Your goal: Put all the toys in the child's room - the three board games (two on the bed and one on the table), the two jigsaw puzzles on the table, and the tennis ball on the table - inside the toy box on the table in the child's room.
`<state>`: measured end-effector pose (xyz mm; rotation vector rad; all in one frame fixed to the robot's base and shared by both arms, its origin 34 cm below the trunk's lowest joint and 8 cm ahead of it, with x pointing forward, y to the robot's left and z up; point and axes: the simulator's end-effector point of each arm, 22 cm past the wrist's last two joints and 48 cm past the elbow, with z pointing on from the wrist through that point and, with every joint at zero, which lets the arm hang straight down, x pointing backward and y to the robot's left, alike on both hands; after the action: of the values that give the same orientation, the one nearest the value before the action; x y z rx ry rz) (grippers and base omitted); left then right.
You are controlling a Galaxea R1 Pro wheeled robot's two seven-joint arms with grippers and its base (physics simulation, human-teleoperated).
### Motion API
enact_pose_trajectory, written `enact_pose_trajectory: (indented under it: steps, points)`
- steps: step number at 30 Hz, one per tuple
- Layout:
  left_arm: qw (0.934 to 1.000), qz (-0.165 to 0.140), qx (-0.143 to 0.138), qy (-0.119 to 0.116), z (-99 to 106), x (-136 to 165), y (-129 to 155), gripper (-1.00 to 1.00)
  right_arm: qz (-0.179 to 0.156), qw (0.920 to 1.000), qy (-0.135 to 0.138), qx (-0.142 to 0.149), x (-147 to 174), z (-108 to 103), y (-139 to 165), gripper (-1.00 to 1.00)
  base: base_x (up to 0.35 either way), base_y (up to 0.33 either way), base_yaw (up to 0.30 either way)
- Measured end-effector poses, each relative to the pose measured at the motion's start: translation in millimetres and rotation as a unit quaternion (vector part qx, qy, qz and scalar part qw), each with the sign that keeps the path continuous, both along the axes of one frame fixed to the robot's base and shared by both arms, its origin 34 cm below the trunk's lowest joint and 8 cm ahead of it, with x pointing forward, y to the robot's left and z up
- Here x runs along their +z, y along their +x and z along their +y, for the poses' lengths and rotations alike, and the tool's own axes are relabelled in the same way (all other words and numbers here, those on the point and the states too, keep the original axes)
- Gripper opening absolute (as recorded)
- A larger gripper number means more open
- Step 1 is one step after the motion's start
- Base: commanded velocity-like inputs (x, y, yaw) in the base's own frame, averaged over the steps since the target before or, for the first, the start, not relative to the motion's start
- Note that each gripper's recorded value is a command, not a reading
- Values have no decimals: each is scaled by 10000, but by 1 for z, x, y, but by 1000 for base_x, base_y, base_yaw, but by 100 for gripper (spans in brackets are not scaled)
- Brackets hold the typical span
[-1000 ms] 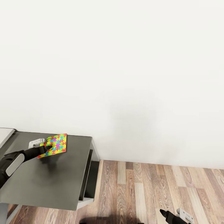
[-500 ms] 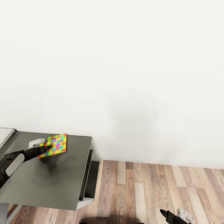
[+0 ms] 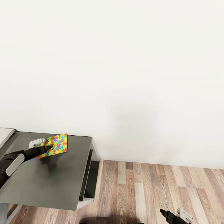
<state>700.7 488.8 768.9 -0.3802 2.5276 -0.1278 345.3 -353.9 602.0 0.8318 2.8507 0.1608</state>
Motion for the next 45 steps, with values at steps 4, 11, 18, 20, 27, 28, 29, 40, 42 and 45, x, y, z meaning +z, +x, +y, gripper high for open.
enact_pose_trajectory:
  steps: [4,11,18,20,27,28,29,40,42,45]
  points:
    - [9993,-101,-214,-299,-16,3,3,100,0,10000,0,0,0,0,0,100,0,0,0]
    - [9980,-158,-363,-486,-26,6,4,100,-1,10000,2,0,0,0,0,100,0,0,0]
    - [9976,-160,-406,-529,-30,5,4,100,0,10000,0,0,0,0,0,100,0,0,0]
    - [9975,-165,-418,-547,-31,5,5,100,1,10000,-4,1,0,0,0,100,0,0,0]
    - [9973,-173,-434,-572,-33,6,5,100,3,10000,-32,7,0,-1,0,100,0,0,0]
    - [9973,-174,-434,-573,-33,6,5,100,6,10000,-32,11,0,-1,0,100,0,0,0]
    - [9973,-175,-434,-573,-33,6,5,100,7,10000,-32,13,0,-1,0,100,0,0,0]
    - [9956,-200,-520,-756,-42,8,5,100,-41,10000,6,3,1,1,3,100,0,0,0]
    - [9948,-218,-564,-820,-46,9,6,100,-48,10000,12,2,1,2,3,100,0,0,0]
    - [9942,-225,-591,-869,-48,9,5,100,-53,10000,22,-1,1,3,4,100,0,0,0]
